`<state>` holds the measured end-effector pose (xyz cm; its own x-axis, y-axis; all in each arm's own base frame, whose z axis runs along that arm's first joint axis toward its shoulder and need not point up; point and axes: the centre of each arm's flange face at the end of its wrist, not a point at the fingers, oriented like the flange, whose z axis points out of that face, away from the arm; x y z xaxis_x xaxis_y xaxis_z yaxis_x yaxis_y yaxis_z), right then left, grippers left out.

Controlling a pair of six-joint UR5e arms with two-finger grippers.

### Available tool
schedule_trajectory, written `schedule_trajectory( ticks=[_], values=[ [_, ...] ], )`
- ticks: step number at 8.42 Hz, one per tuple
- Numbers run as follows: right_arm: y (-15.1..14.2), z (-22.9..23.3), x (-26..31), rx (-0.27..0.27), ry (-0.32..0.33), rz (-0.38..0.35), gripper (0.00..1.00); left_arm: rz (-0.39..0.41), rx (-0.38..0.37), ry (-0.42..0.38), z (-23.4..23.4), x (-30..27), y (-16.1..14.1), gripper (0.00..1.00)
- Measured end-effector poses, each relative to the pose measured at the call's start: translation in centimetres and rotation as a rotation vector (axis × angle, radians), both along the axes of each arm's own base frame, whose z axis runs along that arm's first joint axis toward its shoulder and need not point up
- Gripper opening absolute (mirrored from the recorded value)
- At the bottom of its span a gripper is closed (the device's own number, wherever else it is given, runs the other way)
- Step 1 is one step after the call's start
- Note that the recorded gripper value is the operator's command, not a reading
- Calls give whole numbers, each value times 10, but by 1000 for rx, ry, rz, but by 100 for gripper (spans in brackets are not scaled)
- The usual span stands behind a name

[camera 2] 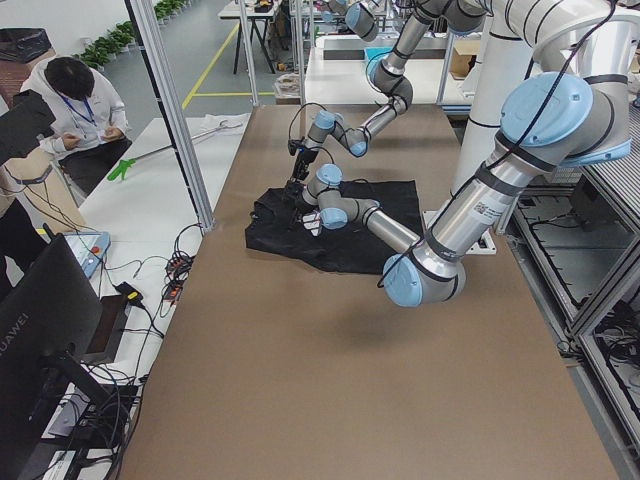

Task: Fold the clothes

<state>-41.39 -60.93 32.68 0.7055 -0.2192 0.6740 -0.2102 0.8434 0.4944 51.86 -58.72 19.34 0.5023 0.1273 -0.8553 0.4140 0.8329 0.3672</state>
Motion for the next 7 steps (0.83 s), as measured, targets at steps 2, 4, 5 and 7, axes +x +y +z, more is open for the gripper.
schedule_trajectory(
  ticks=[2,4,5,7],
  values=[
    [-8,-7,10,0,-13,20,94,-6,16,22,-12,-10,2,100],
    [-13,-9,18,-2,-17,35,94,-11,34,43,-24,-20,6,100],
    [-17,-8,23,-5,-17,43,94,-12,40,50,-28,-22,7,100],
    [-24,-3,34,-10,-11,56,94,-13,46,53,-30,-23,7,100]
  ],
)
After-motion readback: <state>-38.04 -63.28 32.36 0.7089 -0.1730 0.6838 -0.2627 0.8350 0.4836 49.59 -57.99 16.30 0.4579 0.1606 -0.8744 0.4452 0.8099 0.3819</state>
